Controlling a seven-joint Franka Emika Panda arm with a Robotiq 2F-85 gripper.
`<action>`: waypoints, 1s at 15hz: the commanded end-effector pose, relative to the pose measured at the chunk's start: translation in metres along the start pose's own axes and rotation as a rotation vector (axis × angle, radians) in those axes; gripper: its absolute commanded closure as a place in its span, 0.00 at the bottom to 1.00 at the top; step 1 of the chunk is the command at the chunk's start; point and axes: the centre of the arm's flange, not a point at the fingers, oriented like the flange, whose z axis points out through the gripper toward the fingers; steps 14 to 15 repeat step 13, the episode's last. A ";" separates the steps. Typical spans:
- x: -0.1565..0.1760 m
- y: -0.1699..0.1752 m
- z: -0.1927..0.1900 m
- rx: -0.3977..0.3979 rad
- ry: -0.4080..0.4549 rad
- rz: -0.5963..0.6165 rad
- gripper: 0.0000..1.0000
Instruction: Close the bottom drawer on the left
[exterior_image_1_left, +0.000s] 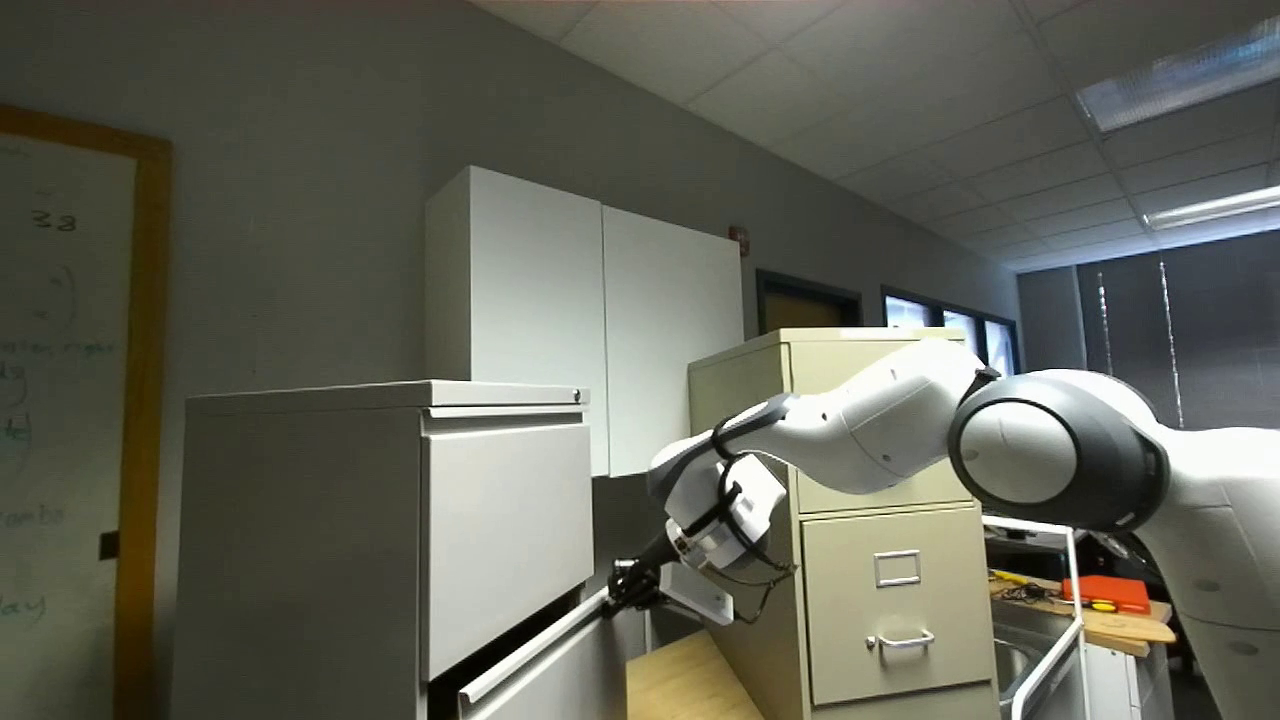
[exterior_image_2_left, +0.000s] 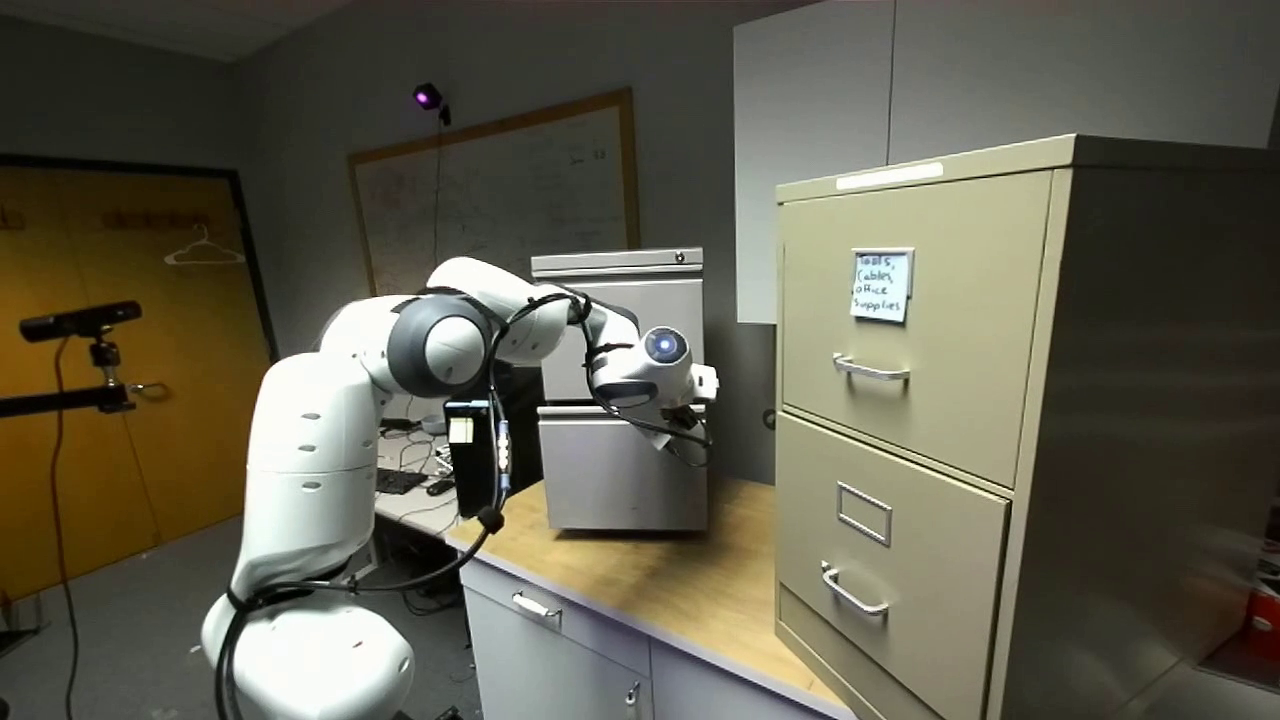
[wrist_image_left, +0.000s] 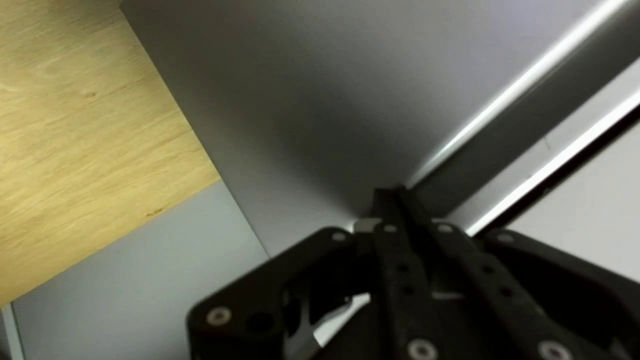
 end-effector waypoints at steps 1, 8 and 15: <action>0.018 -0.040 0.029 0.053 -0.021 -0.055 0.93; 0.027 -0.080 0.054 0.050 -0.061 -0.154 0.93; 0.030 -0.092 0.063 0.019 -0.110 -0.213 0.92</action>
